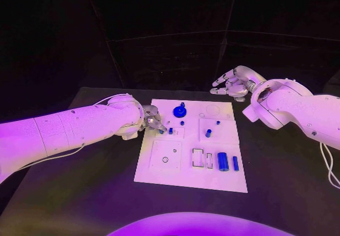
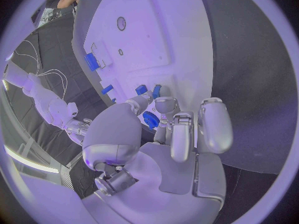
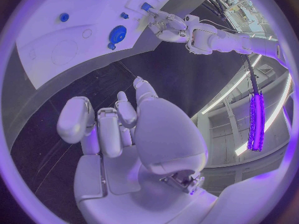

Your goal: Assemble the parts on the task board

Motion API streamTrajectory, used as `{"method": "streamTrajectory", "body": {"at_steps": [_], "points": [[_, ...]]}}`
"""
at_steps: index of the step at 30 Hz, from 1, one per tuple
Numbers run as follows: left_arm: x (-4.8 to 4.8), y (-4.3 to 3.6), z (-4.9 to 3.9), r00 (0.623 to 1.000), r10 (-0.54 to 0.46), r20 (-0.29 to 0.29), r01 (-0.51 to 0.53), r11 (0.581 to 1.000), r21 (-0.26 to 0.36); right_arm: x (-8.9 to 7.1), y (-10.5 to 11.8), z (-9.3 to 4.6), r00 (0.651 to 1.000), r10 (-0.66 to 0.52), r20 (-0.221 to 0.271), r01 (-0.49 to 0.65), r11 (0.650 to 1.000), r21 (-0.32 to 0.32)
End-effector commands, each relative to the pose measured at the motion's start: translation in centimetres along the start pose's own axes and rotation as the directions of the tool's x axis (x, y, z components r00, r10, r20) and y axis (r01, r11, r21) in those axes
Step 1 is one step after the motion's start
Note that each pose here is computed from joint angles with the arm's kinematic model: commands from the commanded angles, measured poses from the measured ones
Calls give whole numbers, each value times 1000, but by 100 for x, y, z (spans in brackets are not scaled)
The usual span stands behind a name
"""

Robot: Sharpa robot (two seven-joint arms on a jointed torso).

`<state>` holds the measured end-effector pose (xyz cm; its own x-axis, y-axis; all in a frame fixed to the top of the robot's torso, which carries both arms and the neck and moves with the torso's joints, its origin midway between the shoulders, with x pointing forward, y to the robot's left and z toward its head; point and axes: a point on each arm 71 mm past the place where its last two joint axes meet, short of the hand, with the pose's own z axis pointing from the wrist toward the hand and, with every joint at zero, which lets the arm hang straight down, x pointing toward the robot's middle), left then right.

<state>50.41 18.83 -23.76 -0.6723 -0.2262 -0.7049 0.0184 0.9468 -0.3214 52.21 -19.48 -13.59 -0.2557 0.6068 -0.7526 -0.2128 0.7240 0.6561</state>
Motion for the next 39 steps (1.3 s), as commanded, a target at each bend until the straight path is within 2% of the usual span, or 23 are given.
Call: {"method": "streamTrajectory", "body": {"at_steps": [1, 11, 27, 30, 39], "points": [[25, 15, 7, 1000, 9, -27, -9, 1000, -12, -5, 16, 5, 1000, 1, -2, -1, 1000, -9], [19, 24, 11, 1000, 7, -23, -7, 1000, -16, -3, 18, 11, 1000, 1, -2, -1, 1000, -10], [-13, 50, -11, 999, -30, 19, 30, 999, -13, -5, 12, 18, 1000, 0, -1, 0, 1000, -9], [-24, 41, -23, 998, -46, 39, 46, 999, 6, -6, 10, 20, 1000, 0, -1, 0, 1000, -9], [-101, 26, -90, 983, -111, 147, 96, 990, 101, -3, 0, 27, 1000, 2, -7, -2, 1000, -4]]}}
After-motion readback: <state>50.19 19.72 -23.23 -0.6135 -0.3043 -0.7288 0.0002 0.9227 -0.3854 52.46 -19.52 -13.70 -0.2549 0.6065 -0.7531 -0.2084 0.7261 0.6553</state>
